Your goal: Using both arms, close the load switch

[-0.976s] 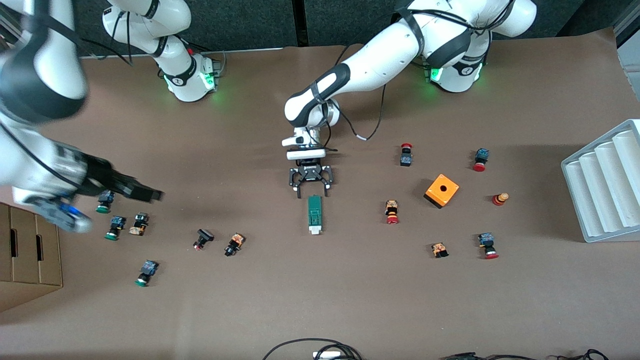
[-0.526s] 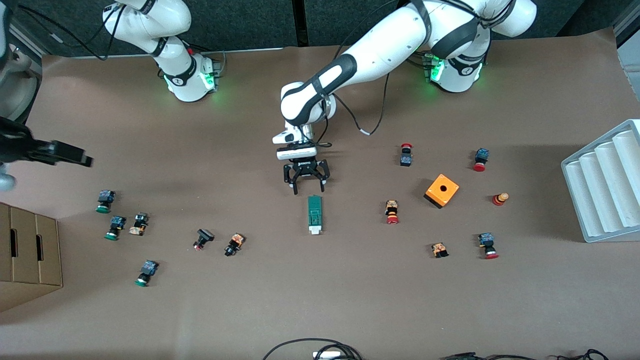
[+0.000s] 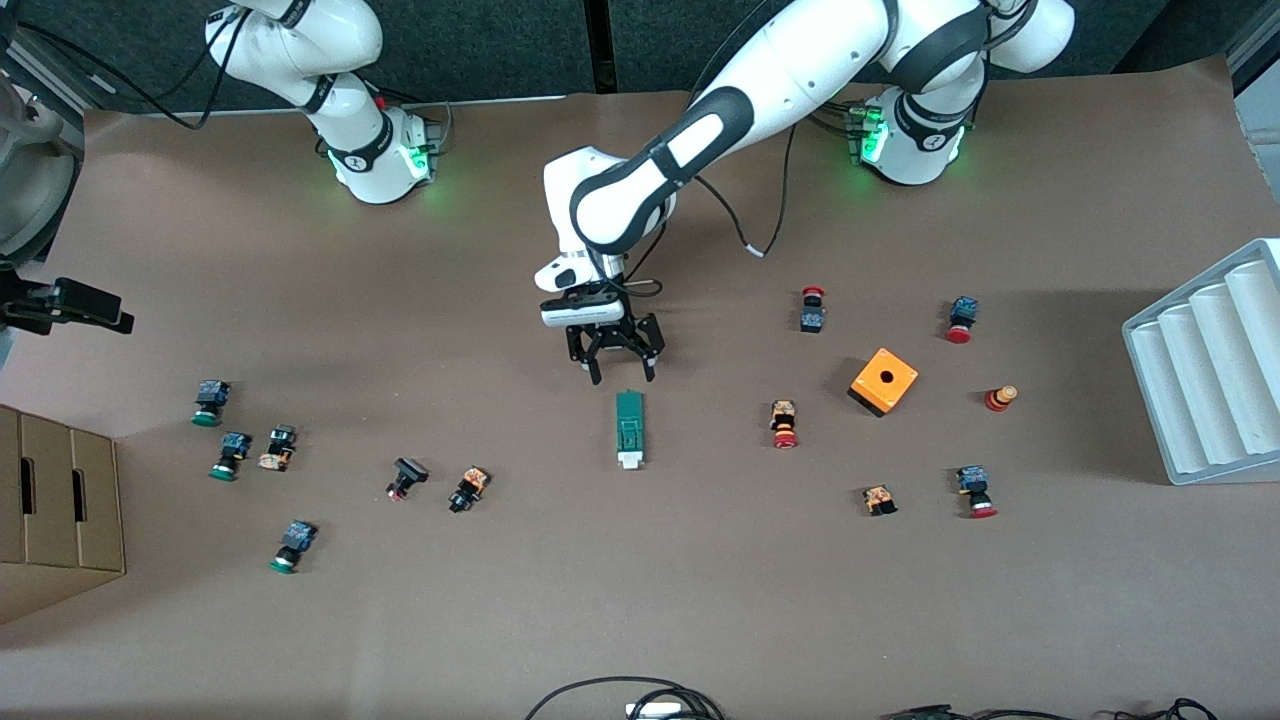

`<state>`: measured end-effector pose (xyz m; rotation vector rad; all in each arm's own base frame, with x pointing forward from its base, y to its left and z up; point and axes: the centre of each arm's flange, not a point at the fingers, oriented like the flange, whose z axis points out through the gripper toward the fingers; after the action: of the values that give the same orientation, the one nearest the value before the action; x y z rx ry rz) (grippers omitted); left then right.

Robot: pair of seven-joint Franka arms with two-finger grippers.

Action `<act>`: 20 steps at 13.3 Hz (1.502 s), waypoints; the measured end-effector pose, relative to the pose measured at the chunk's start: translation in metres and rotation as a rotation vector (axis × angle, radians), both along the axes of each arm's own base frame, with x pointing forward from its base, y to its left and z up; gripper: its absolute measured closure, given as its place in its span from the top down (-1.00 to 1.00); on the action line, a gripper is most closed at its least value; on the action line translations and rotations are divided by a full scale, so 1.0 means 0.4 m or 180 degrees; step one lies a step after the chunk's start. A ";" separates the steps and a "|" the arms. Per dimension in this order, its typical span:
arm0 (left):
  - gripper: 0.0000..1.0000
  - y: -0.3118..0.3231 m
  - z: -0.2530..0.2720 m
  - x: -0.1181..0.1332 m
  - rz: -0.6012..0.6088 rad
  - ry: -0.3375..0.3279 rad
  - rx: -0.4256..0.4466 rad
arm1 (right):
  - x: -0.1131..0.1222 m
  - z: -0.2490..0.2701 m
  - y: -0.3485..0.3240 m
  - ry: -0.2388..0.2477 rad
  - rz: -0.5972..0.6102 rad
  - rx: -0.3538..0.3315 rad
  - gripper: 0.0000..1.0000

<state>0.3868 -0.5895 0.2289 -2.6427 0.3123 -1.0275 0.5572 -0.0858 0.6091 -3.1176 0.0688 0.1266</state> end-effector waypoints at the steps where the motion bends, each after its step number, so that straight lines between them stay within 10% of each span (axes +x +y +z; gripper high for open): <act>1: 1.00 -0.001 0.037 0.018 -0.0032 0.0126 0.0050 | 0.001 0.001 0.000 -0.0013 0.0000 -0.0002 1.00; 9: 1.00 0.100 0.344 0.197 -0.0356 0.0986 0.0110 | 0.012 0.007 0.012 -0.0110 0.0036 -0.0018 1.00; 20: 1.00 0.480 0.685 0.428 -0.0417 0.1652 -0.0375 | 0.024 0.002 0.020 -0.0155 0.0056 -0.0029 1.00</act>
<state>0.5579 -0.3974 0.5029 -2.9984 0.5526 -0.3806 0.5668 -0.0779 0.6101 -3.1290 0.0414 0.0506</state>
